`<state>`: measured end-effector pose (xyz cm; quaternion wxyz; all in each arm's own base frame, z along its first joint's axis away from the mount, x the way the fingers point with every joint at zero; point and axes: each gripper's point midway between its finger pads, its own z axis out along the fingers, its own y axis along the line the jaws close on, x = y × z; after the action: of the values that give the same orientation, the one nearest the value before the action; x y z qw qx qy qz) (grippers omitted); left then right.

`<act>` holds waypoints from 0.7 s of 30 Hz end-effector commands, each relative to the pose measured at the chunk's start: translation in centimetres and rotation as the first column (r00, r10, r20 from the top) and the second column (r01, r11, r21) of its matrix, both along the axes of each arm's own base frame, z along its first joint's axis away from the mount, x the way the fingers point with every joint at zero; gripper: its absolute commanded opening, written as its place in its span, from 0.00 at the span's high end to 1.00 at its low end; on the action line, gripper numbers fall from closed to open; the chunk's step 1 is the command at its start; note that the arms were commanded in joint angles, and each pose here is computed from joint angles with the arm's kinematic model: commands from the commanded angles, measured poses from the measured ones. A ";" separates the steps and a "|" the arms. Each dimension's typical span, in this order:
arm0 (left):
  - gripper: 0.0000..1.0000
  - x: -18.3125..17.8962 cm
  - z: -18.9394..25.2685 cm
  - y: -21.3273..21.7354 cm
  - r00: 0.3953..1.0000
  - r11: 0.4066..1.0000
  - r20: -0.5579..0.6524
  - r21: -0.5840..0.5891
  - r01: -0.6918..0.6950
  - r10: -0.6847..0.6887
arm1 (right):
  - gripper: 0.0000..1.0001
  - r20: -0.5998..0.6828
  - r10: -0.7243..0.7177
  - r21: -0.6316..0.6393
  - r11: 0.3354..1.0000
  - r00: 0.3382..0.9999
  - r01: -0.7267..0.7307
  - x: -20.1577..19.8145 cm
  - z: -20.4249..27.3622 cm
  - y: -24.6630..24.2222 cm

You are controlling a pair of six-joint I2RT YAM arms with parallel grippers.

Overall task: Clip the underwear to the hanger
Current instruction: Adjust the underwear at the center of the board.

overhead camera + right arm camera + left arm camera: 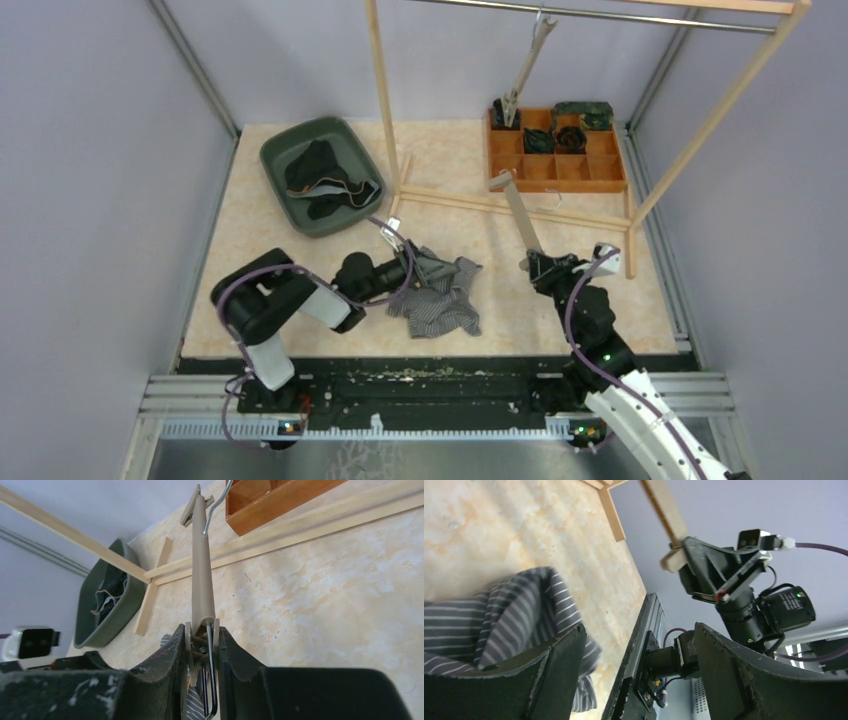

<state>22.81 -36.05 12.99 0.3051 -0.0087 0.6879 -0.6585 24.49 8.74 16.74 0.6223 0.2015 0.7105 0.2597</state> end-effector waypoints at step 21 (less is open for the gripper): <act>0.30 0.7 -3.3 2.7 0.857 0.161 0.512 0.852 -0.497 -0.064 | 1.00 0.101 -0.003 0.019 1.000 0.995 0.001 0.2 4.2 0.0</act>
<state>22.71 -36.98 9.87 0.4542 0.2064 0.8532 -0.1520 24.52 8.73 16.34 0.6194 0.1971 0.7168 0.2525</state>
